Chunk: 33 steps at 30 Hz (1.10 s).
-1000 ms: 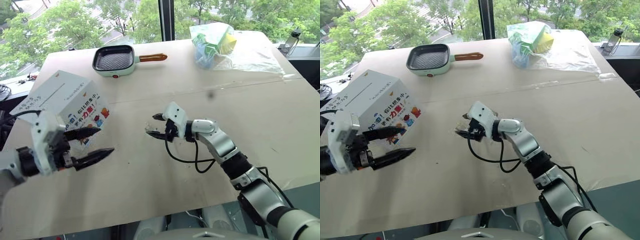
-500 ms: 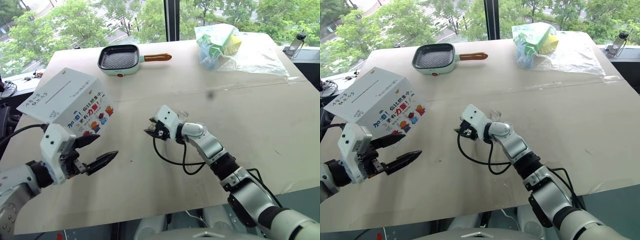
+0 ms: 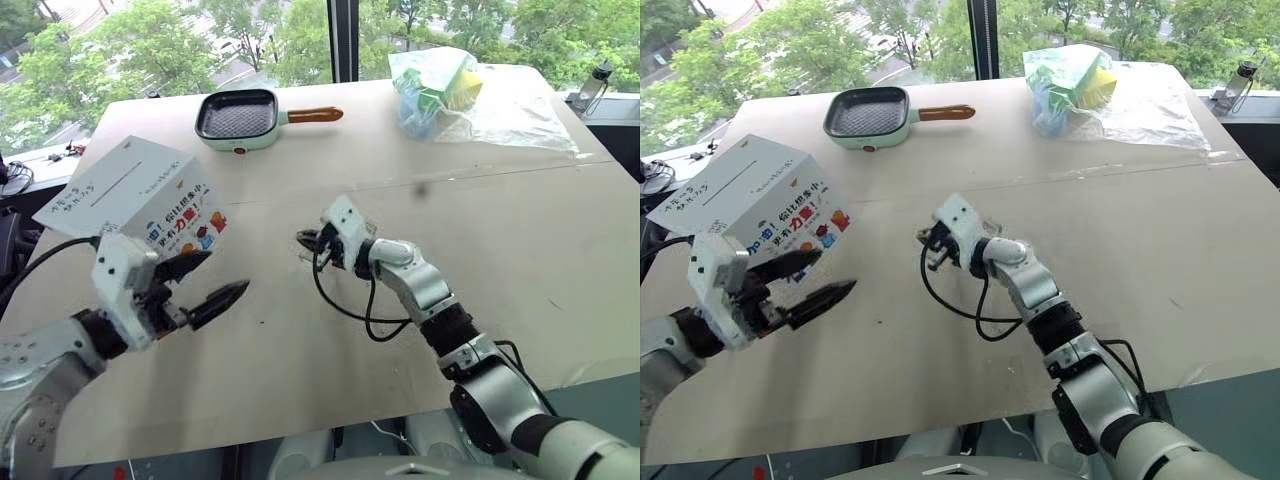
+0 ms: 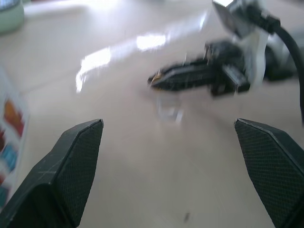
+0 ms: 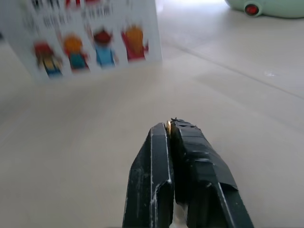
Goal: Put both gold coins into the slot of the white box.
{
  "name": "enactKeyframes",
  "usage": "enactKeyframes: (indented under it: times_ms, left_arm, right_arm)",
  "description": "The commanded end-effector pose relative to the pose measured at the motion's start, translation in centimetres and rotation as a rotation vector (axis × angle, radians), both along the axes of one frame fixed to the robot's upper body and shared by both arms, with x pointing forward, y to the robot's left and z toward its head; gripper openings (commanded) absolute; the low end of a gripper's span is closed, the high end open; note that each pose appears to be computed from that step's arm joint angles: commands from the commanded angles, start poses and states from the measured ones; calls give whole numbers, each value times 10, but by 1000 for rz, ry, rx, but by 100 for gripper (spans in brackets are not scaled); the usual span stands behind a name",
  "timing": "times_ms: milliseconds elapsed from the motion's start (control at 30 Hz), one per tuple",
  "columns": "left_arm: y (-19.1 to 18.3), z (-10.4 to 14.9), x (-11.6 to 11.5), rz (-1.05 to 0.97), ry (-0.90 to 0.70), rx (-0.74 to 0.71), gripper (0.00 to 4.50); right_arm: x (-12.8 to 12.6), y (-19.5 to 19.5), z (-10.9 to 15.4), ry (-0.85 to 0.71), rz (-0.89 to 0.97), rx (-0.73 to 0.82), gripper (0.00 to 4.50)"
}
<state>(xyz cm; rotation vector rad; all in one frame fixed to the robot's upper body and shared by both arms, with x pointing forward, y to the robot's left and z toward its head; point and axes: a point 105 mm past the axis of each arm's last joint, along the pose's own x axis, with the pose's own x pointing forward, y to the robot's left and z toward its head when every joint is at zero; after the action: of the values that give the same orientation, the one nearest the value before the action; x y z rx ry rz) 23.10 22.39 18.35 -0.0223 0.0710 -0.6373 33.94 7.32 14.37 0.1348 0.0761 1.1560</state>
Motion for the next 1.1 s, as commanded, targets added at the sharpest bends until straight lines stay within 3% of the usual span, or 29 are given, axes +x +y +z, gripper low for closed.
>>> enactKeyframes:
  times_ms: [33, 233, 367, 433, 633, 1000, 1100]
  left_arm:
    - [-6, 23, 7, 17, -83, -183, 450]
    - [-29, 42, 19, -5, -144, -490, 450]
    - [-54, 49, 22, -77, -142, -683, 450]
    - [-67, 49, 22, -124, -120, -756, 425]
    - [-85, 50, 26, -176, -91, -843, 165]
    - [-88, 46, 30, -205, -78, -867, 165]
    - [-90, 48, 29, -224, -85, -873, 84]
  right_arm:
    - [-17, 1, 56, 115, 123, 297, 1]
    - [-31, -5, 101, 327, 267, 575, 1]
    - [-38, -7, 119, 404, 326, 669, 1]
    - [-42, -8, 128, 424, 359, 706, 0]
    - [-56, -10, 139, 425, 437, 722, 0]
    - [-70, -14, 142, 407, 511, 710, 0]
    - [-71, -14, 141, 407, 511, 708, 0]
